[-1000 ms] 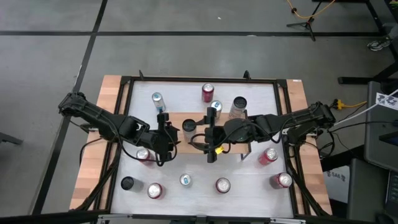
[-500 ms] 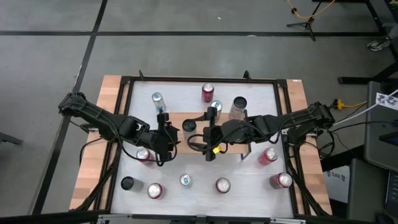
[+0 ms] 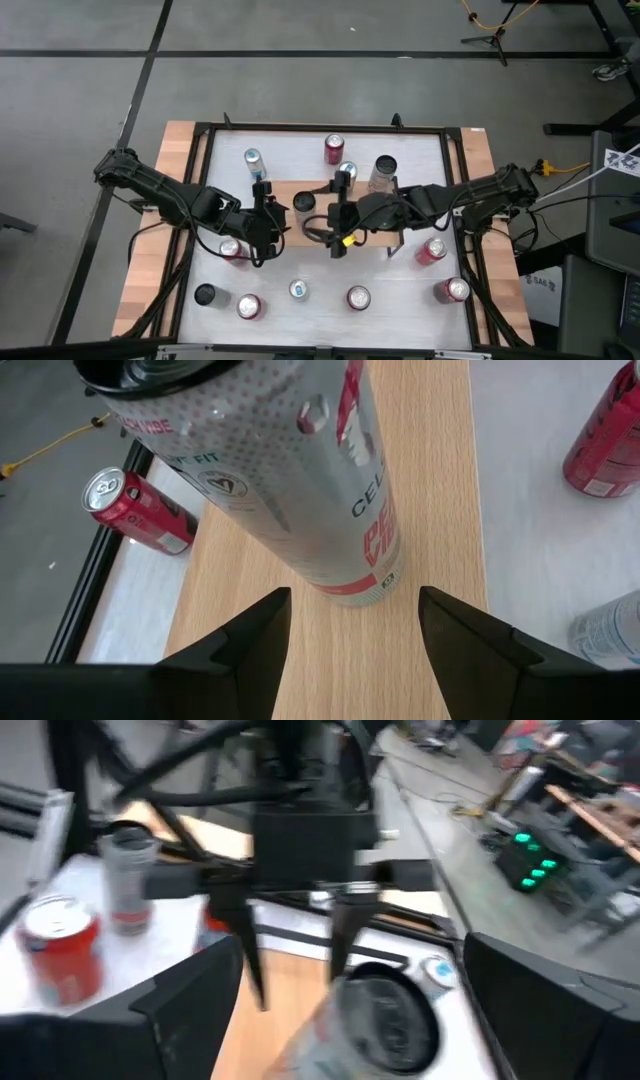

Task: Place canned beverage on shelf
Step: Put the top white-pink soda can on the shelf aligned with the other white-pink soda can

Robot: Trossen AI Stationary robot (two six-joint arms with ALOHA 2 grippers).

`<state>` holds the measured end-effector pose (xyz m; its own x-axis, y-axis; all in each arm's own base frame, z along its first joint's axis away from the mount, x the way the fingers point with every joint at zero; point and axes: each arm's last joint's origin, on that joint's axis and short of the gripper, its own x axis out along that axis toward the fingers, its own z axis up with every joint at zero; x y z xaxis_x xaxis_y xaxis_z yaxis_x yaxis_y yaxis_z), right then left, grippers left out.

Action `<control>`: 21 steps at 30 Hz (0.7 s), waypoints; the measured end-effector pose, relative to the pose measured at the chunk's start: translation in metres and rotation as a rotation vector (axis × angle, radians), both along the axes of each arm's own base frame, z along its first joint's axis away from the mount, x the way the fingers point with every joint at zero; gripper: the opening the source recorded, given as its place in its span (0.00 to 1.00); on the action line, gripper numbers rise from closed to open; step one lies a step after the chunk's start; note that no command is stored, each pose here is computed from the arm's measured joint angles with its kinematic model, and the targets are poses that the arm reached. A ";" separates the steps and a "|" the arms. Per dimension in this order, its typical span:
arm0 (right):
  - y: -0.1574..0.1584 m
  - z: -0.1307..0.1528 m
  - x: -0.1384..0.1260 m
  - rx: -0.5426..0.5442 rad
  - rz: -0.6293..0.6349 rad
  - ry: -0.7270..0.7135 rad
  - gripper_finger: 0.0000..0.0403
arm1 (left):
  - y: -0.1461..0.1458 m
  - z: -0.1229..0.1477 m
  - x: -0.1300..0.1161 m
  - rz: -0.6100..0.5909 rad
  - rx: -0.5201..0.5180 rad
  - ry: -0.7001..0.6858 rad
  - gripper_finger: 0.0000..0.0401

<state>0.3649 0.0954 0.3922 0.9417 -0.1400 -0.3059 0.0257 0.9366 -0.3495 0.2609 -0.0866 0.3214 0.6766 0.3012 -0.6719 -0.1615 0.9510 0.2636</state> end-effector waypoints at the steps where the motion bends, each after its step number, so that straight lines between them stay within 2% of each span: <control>1: -0.003 0.000 0.001 0.002 -0.006 0.000 0.91 | 0.000 0.000 0.000 0.000 0.000 0.000 0.53; 7: -0.027 -0.001 0.007 0.106 0.002 0.008 0.91 | 0.000 0.000 0.000 0.000 -0.001 -0.002 0.53; 12: -0.040 -0.002 0.010 0.196 0.060 0.020 0.91 | 0.000 0.000 0.000 0.007 -0.008 -0.005 0.53; 21: -0.040 -0.015 0.018 0.199 0.054 0.068 0.91 | 0.000 0.000 0.000 0.012 -0.013 -0.008 0.53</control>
<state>0.3825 0.0556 0.3777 0.9226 -0.0209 -0.3853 -0.0432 0.9867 -0.1570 0.2611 -0.0866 0.3218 0.6783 0.3004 -0.6706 -0.1749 0.9524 0.2497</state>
